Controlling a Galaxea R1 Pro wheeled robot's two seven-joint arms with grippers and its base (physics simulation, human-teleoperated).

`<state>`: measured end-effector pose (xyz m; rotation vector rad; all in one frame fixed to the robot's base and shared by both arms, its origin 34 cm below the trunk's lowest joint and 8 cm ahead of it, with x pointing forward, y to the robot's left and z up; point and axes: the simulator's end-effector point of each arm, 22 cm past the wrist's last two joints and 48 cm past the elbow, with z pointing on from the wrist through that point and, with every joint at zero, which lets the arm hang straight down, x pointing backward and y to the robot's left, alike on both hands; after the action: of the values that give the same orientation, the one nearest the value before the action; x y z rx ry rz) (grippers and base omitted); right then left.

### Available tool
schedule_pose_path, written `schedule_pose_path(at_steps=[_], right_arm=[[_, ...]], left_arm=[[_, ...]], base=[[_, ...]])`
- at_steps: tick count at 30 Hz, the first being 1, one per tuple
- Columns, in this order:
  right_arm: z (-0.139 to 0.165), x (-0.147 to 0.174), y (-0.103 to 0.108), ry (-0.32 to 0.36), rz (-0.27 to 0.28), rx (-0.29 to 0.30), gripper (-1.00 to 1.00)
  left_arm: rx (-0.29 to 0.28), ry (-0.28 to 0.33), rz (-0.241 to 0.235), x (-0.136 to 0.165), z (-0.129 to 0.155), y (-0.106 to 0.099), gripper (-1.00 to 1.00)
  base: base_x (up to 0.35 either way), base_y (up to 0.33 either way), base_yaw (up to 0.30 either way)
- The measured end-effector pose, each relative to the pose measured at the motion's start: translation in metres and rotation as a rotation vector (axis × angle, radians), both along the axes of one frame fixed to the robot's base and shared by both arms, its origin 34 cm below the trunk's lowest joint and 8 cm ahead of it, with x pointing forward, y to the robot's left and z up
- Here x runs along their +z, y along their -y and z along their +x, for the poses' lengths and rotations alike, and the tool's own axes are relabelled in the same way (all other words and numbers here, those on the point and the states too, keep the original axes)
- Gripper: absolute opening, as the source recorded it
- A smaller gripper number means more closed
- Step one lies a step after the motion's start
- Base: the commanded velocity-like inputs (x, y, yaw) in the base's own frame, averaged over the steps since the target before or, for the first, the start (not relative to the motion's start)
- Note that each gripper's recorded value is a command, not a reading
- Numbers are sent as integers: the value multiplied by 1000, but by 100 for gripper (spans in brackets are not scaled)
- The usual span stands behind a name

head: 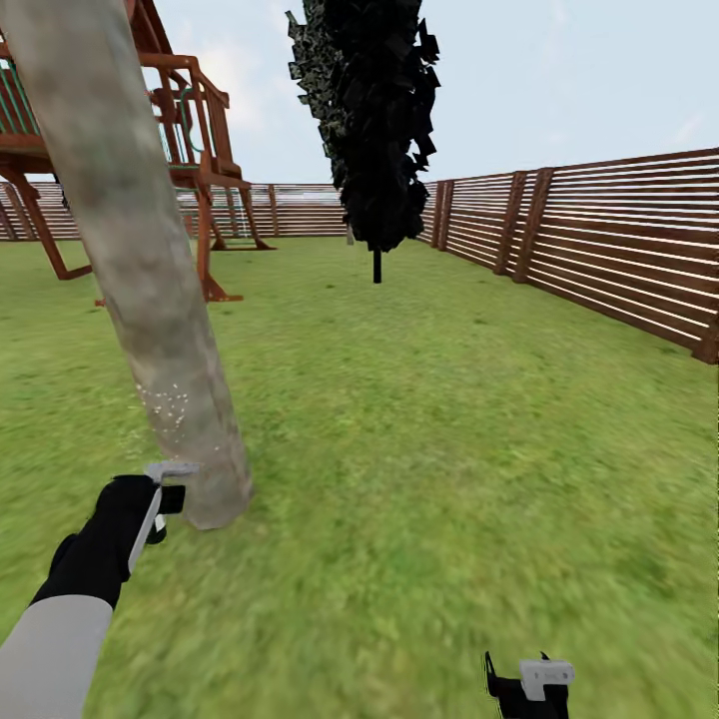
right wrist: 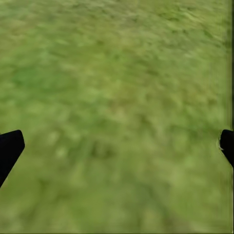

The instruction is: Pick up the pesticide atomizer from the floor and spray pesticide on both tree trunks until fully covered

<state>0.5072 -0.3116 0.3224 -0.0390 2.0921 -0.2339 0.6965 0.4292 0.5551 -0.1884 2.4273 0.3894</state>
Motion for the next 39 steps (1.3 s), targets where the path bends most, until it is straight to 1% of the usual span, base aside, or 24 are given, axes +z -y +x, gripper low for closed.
schedule_pose_path(at_steps=[1, 2, 3, 5, 6, 9, 11, 12, 13, 14, 16, 17, 19, 20, 21, 24, 27, 28, 29, 30, 32, 35, 36, 39], right_arm=[[0, 0, 0, 0, 0, 0, 100], [0, 0, 0, 0, 0, 0, 100], [0, 0, 0, 0, 0, 0, 100], [0, 0, 0, 0, 0, -1, 100], [0, 0, 0, 0, 0, 0, 100], [0, 0, 0, 0, 0, -1, 100], [0, 0, 0, 0, 0, 0, 100], [0, 0, 0, 0, 0, 0, 100], [0, 0, 0, 0, 0, 0, 100], [0, 0, 0, 0, 0, 0, 100], [0, 0, 0, 0, 0, 0, 100], [0, 0, 0, 0, 0, 0, 100], [0, 0, 0, 0, 1, 0, 100], [0, 0, 0, 0, 1, 1, 100], [0, 0, 0, 0, 0, 1, 100], [0, 0, 1, 0, 0, 1, 100], [0, 0, 0, -1, 1, 1, 100], [0, 0, 0, -1, 1, 1, 100], [0, 0, 0, -1, 1, 1, 100], [0, 0, 0, 0, 1, 0, 100], [0, 0, 0, 0, 0, 0, 100], [0, 0, 0, 0, 0, 0, 100], [0, 0, 0, 0, 0, 0, 100], [0, 0, 0, 0, 1, 1, 100]], left_arm=[[-6, 3, -12, -2, 1, 6, -100], [-12, -8, -33, -10, 1, 16, -100], [-24, -22, -65, -21, 0, 35, -100], [-37, -16, -75, -23, 3, 48, -100], [-40, -8, -72, -22, 5, 48, -100], [-39, -8, -61, -23, 5, 45, -100], [-14, -81, -73, -53, -13, 34, -100], [-5, -105, -72, -63, -20, 28, -100], [-3, -106, -73, -66, -21, 27, -100], [-8, -88, -69, -71, -19, 25, -100], [-23, -53, -71, -79, -14, 32, -100], [-23, -47, -70, -80, -13, 33, -100], [-23, -43, -72, -82, -12, 43, -100], [0, -44, -40, -81, -13, 41, -100], [23, -45, -15, -79, -14, 35, -100], [44, -45, 2, -78, -17, 26, -100], [59, -84, -3, -103, -32, 19, -100], [63, -104, -13, -116, -39, 19, -100], [63, -111, -18, -126, -44, 21, -100], [59, -93, -15, -131, -44, 21, -100], [57, -76, -12, -131, -41, 21, -100], [53, -73, -20, -132, -41, 24, -100], [53, -75, -19, -133, -42, 24, -100], [54, -107, -23, -145, -51, 27, -100]], base=[[215, -197, 122], [262, -157, 226], [283, -127, 251], [322, -34, 272], [331, -8, 276], [139, -2, 277], [14, 0, 277], [5, 0, 277], [2, 0, 177], [1, 0, 73], [42, -4, 22], [158, -69, 8], [240, -127, 3], [272, -150, 0], [275, -152, 0], [280, -147, 0], [287, -130, 2], [301, -94, 80], [313, -33, 192], [318, -14, 239], [321, -4, 262], [289, -9, 268], [76, -8, 108], [22, -2, 32]])
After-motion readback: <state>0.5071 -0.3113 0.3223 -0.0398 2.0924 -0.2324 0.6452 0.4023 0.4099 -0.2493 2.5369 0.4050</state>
